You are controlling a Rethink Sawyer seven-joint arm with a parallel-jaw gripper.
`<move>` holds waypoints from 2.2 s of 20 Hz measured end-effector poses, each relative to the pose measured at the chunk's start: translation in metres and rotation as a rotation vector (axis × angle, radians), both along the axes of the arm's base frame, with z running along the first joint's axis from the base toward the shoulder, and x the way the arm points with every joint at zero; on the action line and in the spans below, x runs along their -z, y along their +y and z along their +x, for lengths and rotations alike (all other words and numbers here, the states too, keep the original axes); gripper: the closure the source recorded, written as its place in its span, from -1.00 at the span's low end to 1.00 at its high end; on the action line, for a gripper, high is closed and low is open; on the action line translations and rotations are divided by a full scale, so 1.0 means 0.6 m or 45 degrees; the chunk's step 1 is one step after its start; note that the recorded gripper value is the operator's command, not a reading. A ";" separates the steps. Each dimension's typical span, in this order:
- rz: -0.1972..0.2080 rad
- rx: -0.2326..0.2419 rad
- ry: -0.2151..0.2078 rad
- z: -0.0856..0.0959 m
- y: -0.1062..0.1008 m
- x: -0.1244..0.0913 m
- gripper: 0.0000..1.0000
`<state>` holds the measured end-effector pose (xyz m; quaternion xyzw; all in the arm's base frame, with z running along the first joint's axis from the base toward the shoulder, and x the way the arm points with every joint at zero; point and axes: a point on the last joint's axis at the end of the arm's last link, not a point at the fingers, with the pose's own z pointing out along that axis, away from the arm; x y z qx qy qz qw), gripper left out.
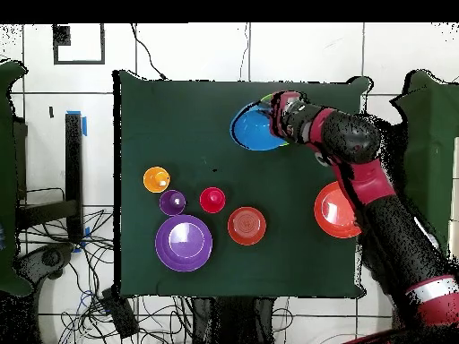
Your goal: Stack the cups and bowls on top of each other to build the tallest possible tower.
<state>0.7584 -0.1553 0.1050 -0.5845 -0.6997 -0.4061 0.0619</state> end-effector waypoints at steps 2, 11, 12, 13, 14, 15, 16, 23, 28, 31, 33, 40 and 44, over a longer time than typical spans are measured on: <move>0.004 -0.003 0.008 -0.010 -0.021 -0.011 1.00; -0.038 -0.022 0.025 -0.022 -0.053 -0.016 1.00; -0.045 -0.025 0.027 -0.022 -0.051 -0.014 1.00; -0.055 -0.032 0.029 -0.021 -0.048 -0.012 1.00; -0.060 -0.035 0.029 -0.021 -0.046 -0.010 1.00; -0.068 -0.041 0.031 -0.020 -0.042 -0.008 1.00; -0.087 -0.056 0.032 -0.015 -0.031 -0.003 1.00; -0.112 -0.116 0.064 0.012 0.003 0.018 1.00; -0.071 -0.169 0.118 0.025 0.005 0.046 1.00; -0.014 -0.192 0.162 0.024 -0.016 0.067 1.00; 0.036 -0.210 0.195 0.018 -0.039 0.080 1.00; 0.109 -0.258 0.252 -0.001 -0.103 0.095 1.00; 0.130 -0.296 0.278 -0.001 -0.147 0.100 1.00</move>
